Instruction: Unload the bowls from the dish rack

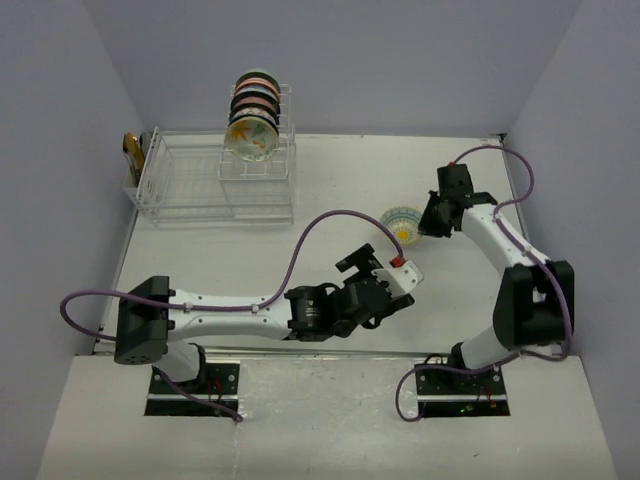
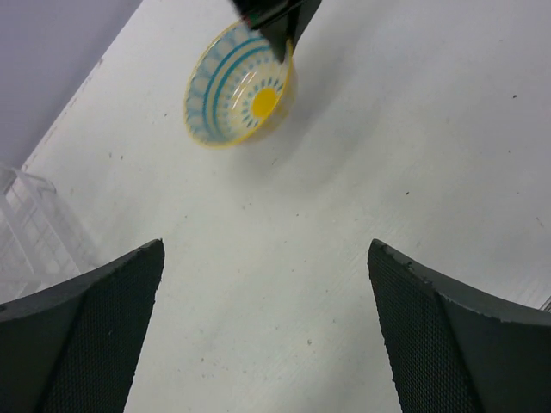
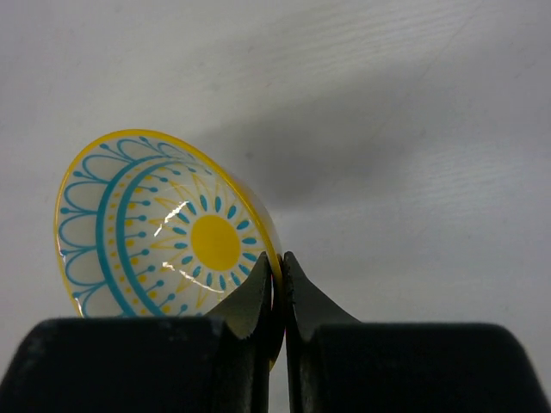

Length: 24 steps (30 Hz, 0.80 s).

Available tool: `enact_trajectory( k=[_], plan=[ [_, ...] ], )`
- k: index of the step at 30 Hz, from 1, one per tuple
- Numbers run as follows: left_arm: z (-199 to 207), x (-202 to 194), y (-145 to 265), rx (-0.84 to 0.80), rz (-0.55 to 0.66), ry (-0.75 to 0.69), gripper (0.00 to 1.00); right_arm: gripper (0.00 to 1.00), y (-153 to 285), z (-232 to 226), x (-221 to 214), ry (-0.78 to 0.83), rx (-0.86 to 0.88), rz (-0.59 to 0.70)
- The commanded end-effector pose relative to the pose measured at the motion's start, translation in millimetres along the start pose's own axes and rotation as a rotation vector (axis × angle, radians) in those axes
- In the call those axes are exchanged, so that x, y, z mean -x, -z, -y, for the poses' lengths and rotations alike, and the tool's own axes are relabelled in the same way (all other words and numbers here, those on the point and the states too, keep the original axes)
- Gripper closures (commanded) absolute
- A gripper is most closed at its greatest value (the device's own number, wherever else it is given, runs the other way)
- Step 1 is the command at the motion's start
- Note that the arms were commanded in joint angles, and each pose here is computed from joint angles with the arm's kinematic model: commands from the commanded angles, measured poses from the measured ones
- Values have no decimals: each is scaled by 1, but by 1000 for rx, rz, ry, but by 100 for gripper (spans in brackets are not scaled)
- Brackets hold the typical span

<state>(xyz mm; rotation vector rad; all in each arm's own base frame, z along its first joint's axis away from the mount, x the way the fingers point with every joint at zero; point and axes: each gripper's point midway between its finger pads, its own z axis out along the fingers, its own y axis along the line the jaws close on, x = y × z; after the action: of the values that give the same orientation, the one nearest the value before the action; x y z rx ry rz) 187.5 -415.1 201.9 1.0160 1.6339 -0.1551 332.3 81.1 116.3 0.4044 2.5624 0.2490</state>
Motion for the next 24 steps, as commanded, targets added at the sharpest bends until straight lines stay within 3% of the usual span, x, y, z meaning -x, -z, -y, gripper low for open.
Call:
enact_trajectory(
  k=[1, 6, 13, 14, 20, 24],
  plan=[
    [-47, 10, 29, 179, -11, 259, 0, 100, -43, 20, 67, -189, -34, 126],
    [-109, -19, 57, 390, -157, 467, 0, 100, -94, 63, 105, -367, -114, 101],
    [-167, -28, 89, 502, -126, 682, 0, 97, -119, 87, 111, -466, -128, -7],
    [-179, -30, 90, 530, -123, 709, 0, 85, -120, 89, 111, -470, -134, -18],
    [-235, -24, 109, 642, -43, 828, 0, 49, -107, 95, 110, -455, -162, 22],
    [-266, -13, 107, 645, -7, 880, 0, 45, -78, 88, 120, -433, -133, 89]
  ],
)
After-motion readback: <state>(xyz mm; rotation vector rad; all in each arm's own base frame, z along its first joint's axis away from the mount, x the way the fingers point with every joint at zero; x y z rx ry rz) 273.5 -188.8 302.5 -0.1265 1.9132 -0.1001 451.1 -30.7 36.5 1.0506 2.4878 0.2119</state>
